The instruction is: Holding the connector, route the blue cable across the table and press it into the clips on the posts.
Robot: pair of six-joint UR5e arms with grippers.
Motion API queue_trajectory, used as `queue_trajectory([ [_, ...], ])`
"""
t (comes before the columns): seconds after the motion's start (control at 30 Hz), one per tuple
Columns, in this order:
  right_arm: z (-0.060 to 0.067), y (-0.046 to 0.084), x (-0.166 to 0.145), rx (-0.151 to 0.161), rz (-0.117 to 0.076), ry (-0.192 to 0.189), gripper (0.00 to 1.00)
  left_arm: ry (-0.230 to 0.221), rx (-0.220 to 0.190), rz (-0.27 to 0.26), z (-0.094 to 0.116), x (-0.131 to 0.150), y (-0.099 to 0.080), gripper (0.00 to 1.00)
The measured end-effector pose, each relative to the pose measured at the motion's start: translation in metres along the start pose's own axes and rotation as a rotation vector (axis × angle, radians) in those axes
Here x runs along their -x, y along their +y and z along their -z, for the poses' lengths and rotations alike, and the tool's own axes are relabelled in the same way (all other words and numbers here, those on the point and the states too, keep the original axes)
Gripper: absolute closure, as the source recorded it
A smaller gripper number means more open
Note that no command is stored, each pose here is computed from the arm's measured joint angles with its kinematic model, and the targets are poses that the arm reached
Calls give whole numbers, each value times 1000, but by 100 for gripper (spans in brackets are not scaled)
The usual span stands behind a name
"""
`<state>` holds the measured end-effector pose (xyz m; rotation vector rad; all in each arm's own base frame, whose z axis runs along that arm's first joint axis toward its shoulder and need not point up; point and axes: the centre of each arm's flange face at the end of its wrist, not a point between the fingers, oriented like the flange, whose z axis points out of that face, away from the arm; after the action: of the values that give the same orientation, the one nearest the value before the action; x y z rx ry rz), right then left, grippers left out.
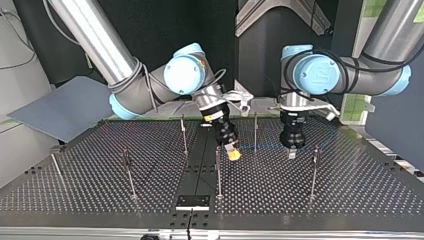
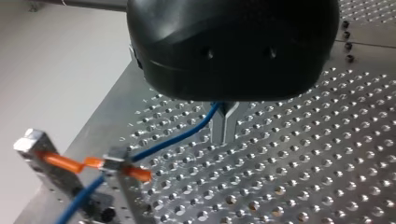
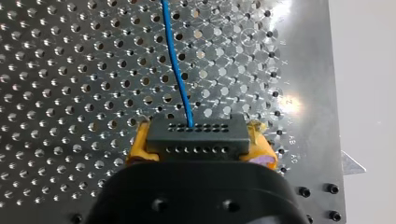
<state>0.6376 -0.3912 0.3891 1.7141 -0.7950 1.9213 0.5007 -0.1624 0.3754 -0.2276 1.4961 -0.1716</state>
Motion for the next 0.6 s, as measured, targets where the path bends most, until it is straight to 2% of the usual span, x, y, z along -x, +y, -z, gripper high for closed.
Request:
queue_trajectory([
  [0.23,5,2,11,11,1,-36,100,21,12,-5,11,-17,-1,98],
  [0.6,17,11,44,31,3,-103,100,53,11,6,38,-64,6,98],
])
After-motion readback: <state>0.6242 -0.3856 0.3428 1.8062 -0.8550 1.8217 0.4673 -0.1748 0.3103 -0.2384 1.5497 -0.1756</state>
